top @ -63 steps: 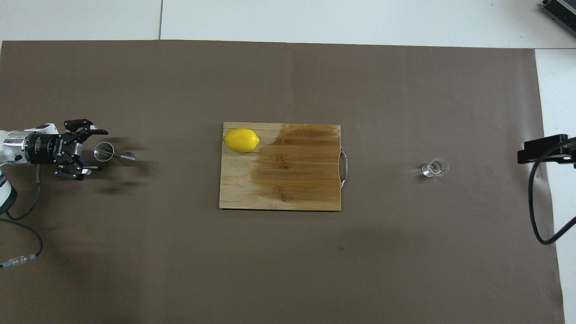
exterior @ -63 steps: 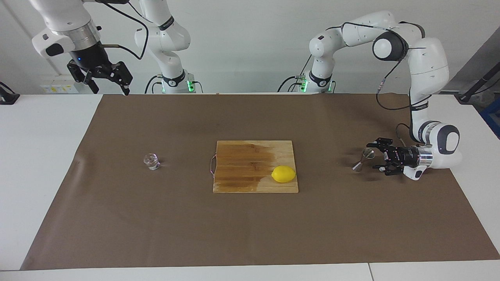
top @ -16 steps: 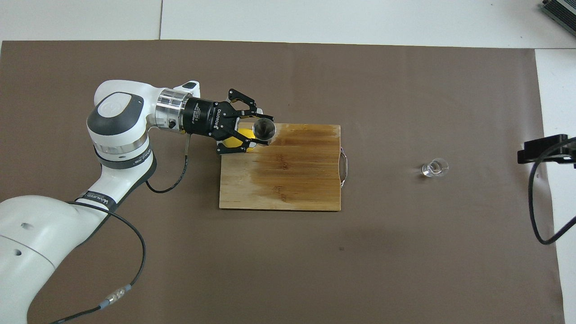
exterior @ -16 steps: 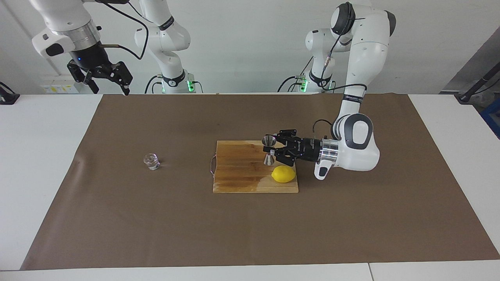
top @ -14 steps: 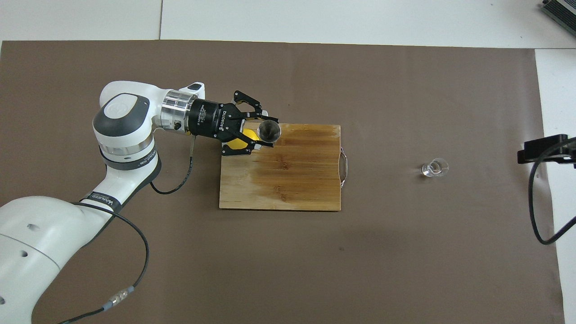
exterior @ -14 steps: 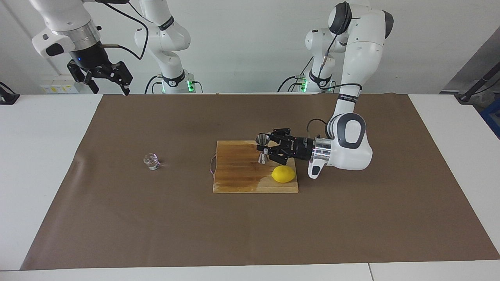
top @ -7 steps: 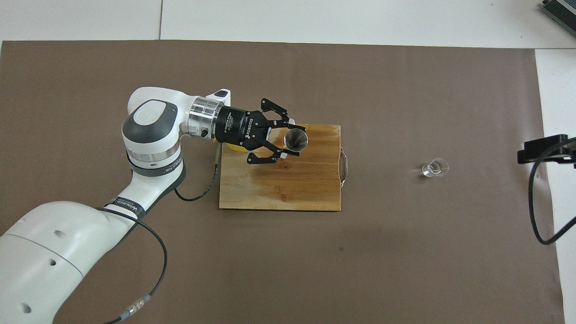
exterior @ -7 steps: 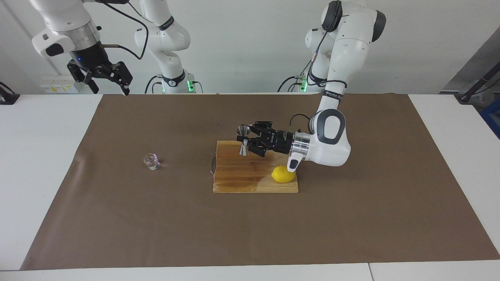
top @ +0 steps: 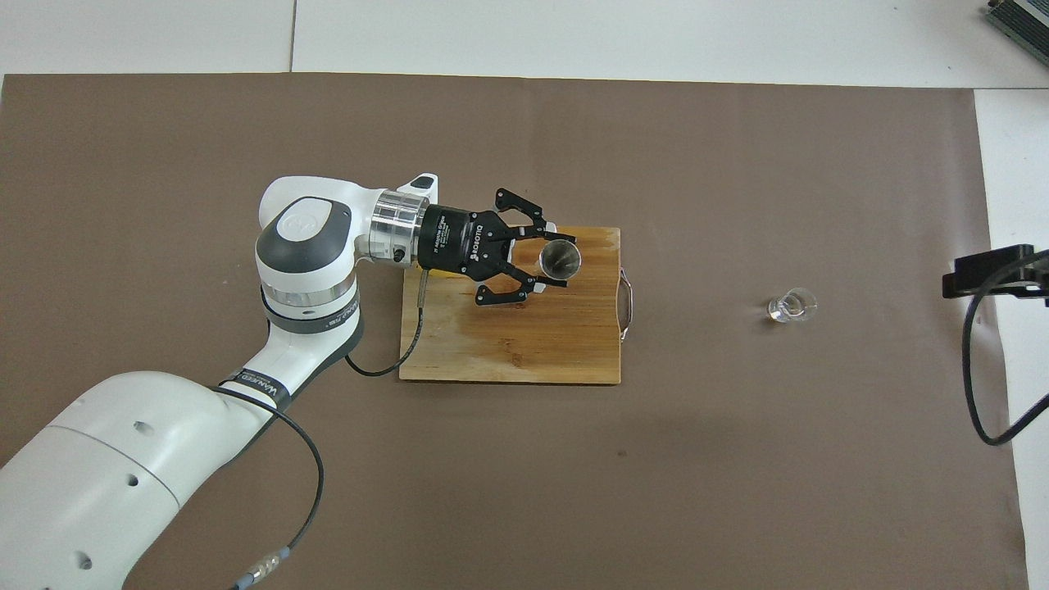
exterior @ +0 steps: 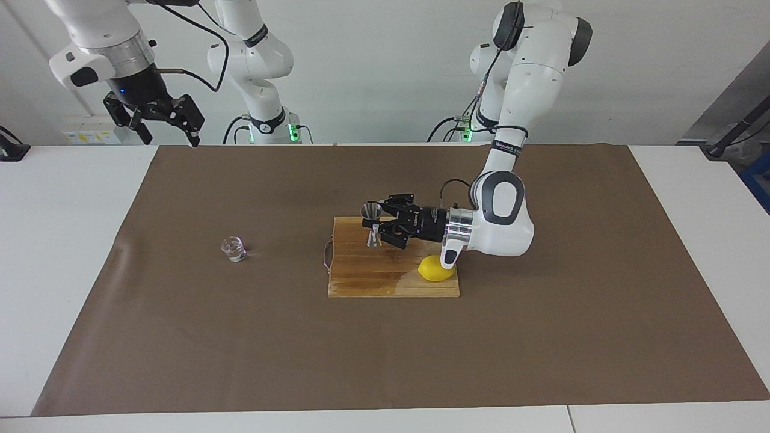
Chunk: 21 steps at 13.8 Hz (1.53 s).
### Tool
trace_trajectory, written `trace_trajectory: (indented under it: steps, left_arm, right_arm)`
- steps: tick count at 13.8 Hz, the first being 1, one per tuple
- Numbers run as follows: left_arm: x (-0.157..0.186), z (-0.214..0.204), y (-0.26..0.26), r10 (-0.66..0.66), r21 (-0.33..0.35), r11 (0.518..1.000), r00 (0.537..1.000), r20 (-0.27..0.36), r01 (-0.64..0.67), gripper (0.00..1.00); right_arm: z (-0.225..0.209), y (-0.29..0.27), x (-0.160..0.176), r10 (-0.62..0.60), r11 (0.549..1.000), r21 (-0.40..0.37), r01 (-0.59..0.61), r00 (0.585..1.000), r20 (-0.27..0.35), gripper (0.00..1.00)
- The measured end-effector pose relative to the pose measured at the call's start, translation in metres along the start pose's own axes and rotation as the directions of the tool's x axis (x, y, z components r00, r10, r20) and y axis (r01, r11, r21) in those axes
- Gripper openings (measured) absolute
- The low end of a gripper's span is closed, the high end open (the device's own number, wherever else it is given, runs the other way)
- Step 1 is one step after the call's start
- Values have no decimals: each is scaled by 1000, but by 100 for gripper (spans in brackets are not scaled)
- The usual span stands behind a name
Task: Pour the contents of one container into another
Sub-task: 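Lower the metal cup onto the board and open the left gripper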
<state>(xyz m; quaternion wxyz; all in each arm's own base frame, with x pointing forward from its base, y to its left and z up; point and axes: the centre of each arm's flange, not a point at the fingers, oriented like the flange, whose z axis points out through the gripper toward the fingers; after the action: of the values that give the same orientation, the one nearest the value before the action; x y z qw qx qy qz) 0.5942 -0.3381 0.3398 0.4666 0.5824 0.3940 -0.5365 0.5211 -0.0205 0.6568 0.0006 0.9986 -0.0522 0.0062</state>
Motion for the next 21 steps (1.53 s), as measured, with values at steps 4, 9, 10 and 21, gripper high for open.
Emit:
trace_trajectory:
  steps: [4, 9, 10, 21]
  left_arm:
    - [27, 12, -5, 16, 5, 1000, 1000, -11, -16, 51]
    - [52, 33, -10, 16, 16, 1000, 999, -28, -16, 51]
    - [53, 37, -10, 17, 18, 1000, 999, -30, -17, 51]
    - [70, 54, -5, 24, 4, 1000, 996, -88, -23, 51]
  right_arm:
    - [0, 0, 0, 0, 1000, 0, 0, 1000, 0, 100]
    - [0, 0, 0, 0, 1000, 0, 0, 1000, 0, 100]
    - [0, 0, 0, 0, 1000, 0, 0, 1000, 0, 100]
    - [0, 0, 0, 0, 1000, 0, 0, 1000, 0, 100]
